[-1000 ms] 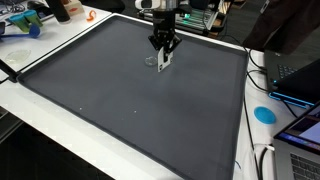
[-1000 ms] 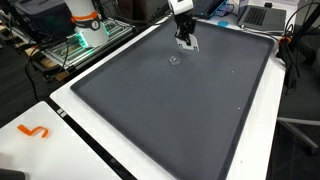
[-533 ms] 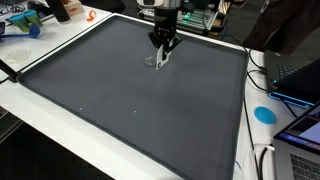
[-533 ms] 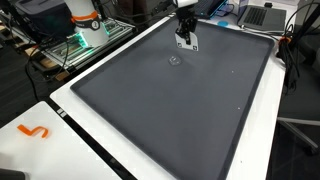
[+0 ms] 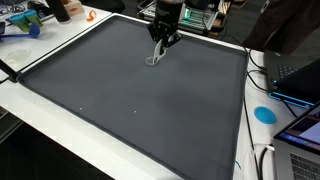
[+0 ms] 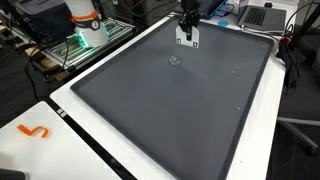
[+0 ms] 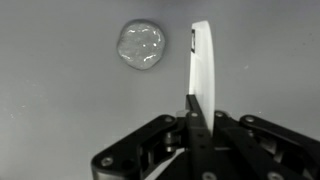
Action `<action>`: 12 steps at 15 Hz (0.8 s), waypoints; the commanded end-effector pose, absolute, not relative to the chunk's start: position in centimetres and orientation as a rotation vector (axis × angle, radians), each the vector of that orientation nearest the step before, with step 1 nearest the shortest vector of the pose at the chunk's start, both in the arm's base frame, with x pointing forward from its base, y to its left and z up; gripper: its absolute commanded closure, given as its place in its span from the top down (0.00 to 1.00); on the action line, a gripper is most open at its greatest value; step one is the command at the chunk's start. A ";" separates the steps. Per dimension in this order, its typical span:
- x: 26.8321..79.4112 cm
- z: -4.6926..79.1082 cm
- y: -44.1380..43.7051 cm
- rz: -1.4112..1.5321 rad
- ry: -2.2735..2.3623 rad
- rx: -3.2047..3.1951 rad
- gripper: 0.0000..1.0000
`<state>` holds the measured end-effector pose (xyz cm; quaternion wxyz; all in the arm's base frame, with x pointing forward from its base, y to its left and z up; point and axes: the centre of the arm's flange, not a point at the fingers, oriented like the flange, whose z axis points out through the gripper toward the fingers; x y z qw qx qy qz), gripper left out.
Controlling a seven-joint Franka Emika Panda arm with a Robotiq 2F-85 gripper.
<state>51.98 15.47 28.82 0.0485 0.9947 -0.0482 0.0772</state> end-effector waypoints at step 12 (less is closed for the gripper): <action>54.1 33.5 14.0 -0.002 -0.226 2.874 0.01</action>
